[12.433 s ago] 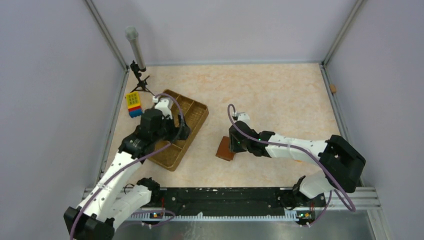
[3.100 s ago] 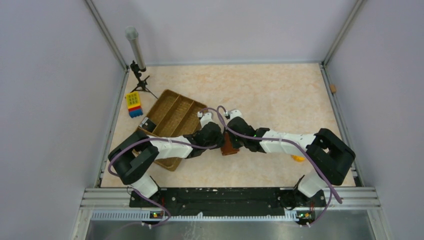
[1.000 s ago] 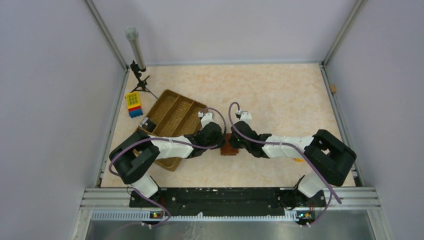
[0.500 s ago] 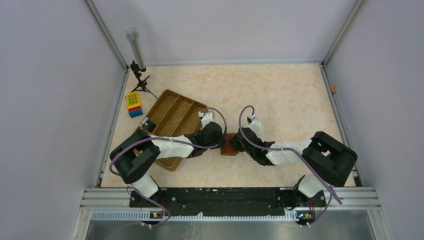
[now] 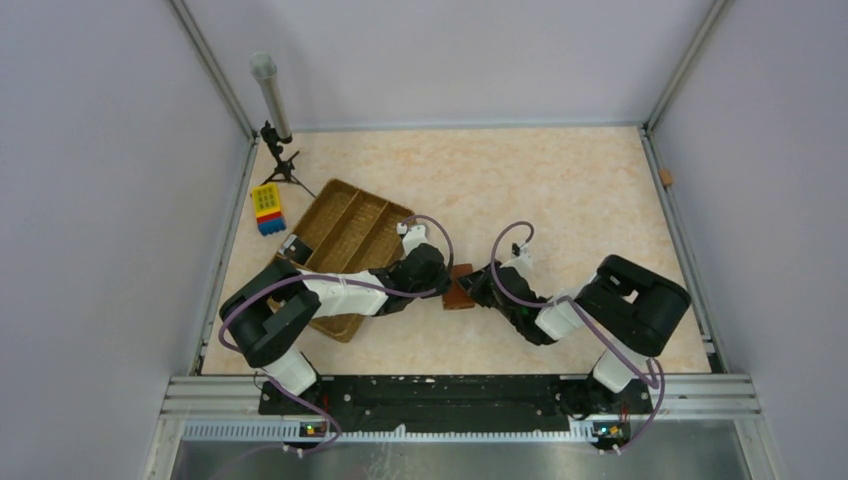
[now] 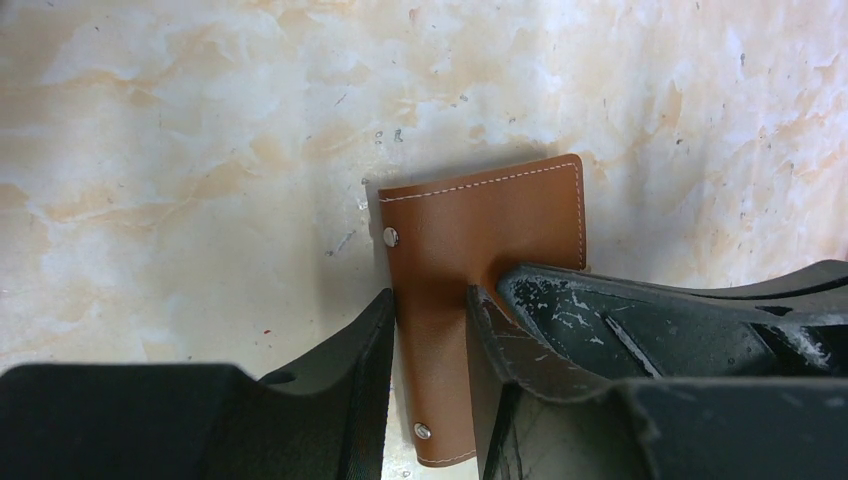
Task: Put the credit cards into the card holder
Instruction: Close the card holder at the center of the board.
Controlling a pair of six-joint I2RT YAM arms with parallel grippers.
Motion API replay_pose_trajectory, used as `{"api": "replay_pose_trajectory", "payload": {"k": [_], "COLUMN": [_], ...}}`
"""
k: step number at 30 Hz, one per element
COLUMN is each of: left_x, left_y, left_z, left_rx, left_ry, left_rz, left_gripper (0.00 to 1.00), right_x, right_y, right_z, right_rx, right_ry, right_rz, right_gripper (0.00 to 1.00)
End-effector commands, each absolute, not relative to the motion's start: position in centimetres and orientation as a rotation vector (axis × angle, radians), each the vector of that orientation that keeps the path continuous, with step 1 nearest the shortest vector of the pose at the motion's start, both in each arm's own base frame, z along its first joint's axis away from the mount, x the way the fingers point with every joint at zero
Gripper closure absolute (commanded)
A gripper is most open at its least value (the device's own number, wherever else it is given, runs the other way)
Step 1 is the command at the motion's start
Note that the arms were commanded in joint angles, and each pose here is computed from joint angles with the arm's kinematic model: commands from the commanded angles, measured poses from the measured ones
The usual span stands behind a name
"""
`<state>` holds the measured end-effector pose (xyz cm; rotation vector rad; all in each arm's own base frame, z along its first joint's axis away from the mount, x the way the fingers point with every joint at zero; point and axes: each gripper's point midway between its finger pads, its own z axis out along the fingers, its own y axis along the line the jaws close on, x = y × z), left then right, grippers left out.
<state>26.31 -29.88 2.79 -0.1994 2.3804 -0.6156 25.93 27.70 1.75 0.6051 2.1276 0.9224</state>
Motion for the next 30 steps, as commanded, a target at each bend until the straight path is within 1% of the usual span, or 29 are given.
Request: {"api": "replay_pose_trajectory", "payload": {"k": [1, 9, 15, 19, 26, 30], "left_x": [23.9, 24.1, 24.7, 25.6, 26.6, 26.8], "left_y": [-26.4, -26.4, -25.9, -26.0, -25.3, -24.0], "left_z": [-1.4, -1.1, 0.6, 3.7, 9.2, 11.0], "left_rx": [-0.161, -0.167, -0.133, -0.099, -0.034, -0.033], "left_ry": [2.527, 2.517, 2.484, 2.431, 2.368, 2.374], "left_rz": [-0.404, -0.403, -0.372, -0.408, -0.490, -0.551], "left_gripper": [0.65, 0.65, 0.64, 0.59, 0.48, 0.46], "right_x": [17.3, 15.9, 15.9, 15.7, 15.6, 15.4], "right_y": [15.9, 14.8, 14.8, 15.1, 15.6, 16.0], "right_z": [-11.6, -13.1, -13.5, -13.9, -14.6, -15.2], "right_rx": [0.618, 0.724, 0.771, 0.797, 0.843, 0.864], "right_ry": [2.551, 2.564, 2.556, 2.552, 2.550, 2.557], "right_rz": [0.274, 0.272, 0.280, 0.316, 0.350, 0.376], "right_gripper": [1.00, 1.00, 1.00, 1.00, 1.00, 1.00]}}
